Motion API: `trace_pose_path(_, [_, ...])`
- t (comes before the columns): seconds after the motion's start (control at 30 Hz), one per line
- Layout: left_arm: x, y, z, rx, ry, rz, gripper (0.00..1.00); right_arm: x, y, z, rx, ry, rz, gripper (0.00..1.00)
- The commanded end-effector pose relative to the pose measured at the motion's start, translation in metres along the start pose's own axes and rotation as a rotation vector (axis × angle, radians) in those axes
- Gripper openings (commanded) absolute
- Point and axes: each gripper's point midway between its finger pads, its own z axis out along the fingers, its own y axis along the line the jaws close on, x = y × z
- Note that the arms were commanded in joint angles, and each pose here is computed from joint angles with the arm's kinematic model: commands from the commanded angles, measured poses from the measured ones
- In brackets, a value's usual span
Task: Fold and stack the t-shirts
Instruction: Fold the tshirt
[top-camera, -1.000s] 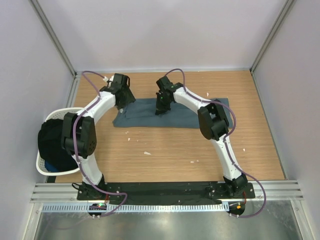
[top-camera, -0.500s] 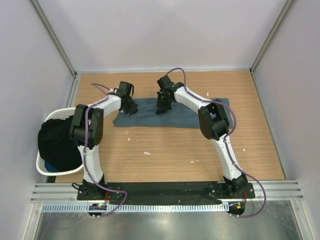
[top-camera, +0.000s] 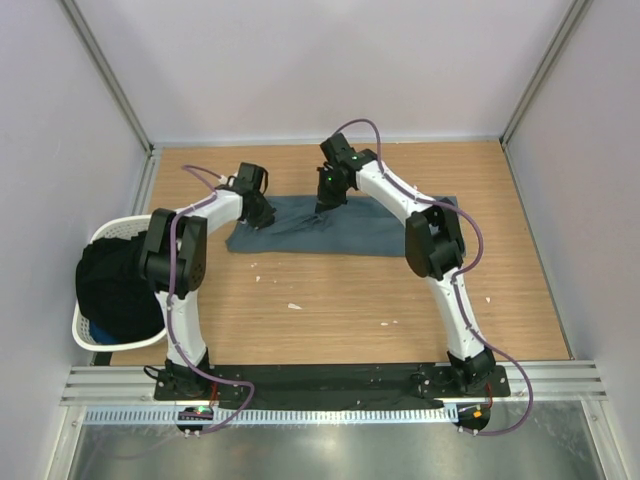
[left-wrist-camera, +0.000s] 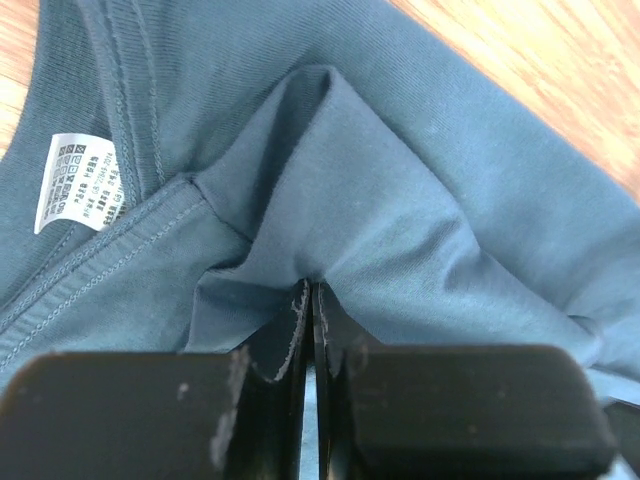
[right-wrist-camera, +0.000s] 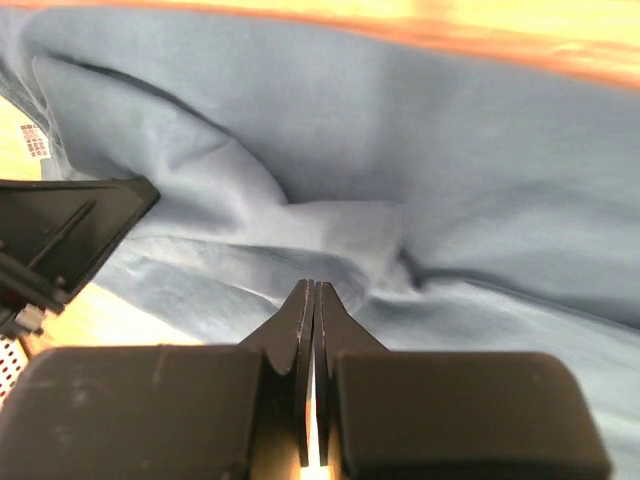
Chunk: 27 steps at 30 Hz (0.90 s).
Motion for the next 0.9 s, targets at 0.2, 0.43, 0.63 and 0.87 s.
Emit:
trace_pose_path(0.2, [-0.015, 0.030, 0.007, -0.182, -0.005, 0.134, 0.05, -0.067, -0.115, -0.093, 0.279, -0.174, -0.138, 0.35])
trace_pose_path(0.43, [-0.041, 0.000, -0.030, -0.099, -0.076, 0.102, 0.26, -0.056, -0.171, -0.127, 0.371, -0.193, -0.279, 0.83])
trace_pose_path(0.63, [-0.063, -0.051, -0.087, 0.038, -0.178, -0.052, 1.00, -0.038, -0.183, -0.120, 0.340, -0.121, -0.488, 0.92])
trace_pose_path(0.87, [-0.045, -0.060, -0.108, -0.003, -0.240, -0.270, 1.00, -0.036, -0.176, -0.109, 0.240, -0.180, -0.775, 1.00])
